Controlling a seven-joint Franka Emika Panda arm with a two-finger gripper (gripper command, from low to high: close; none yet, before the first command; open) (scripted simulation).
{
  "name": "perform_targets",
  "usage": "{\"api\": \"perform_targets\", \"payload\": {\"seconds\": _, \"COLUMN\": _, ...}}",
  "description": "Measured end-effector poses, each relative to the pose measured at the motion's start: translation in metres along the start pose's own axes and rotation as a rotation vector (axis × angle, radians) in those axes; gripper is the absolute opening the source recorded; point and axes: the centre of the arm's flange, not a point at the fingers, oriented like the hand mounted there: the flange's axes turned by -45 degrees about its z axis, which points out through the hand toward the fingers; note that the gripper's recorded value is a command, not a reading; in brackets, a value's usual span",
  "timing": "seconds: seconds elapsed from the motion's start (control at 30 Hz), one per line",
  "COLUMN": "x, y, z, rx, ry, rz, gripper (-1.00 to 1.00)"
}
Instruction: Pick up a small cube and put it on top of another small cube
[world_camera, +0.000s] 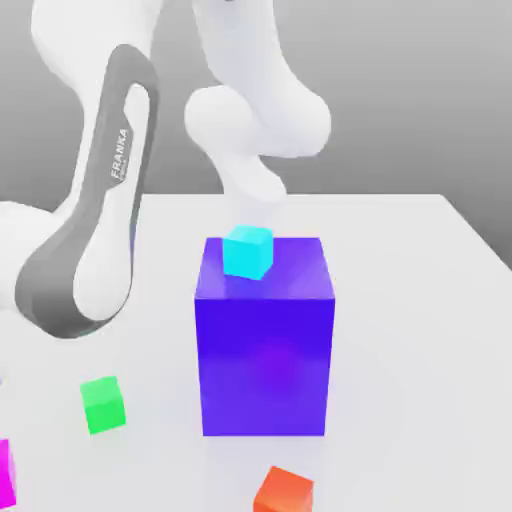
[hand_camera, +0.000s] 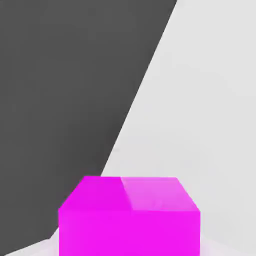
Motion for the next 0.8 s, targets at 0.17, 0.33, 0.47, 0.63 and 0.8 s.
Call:
{"api": "perform_targets", "payload": {"seconds": 0.17, "x": -0.032, "y": 0.038, "z": -0.021, "rx": 0.019, "ry": -0.009, "rz": 0.151, "gripper": -1.00}}
{"api": "perform_targets", "payload": {"seconds": 0.33, "x": -0.066, "y": 0.081, "z": -0.031, "rx": 0.006, "ry": 0.007, "rz": 0.305, "gripper": -1.00}}
{"api": "perform_targets", "payload": {"seconds": 0.47, "x": -0.092, "y": 0.120, "z": -0.031, "rx": -0.028, "ry": 0.035, "rz": 0.432, "gripper": -1.00}}
{"api": "perform_targets", "payload": {"seconds": 0.63, "x": -0.096, "y": 0.127, "z": 0.009, "rx": -0.036, "ry": 0.046, "rz": 0.456, "gripper": -1.00}}
{"api": "perform_targets", "payload": {"seconds": 0.8, "x": -0.097, "y": 0.129, "z": 0.030, "rx": -0.037, "ry": 0.044, "rz": 0.455, "gripper": 1.00}}
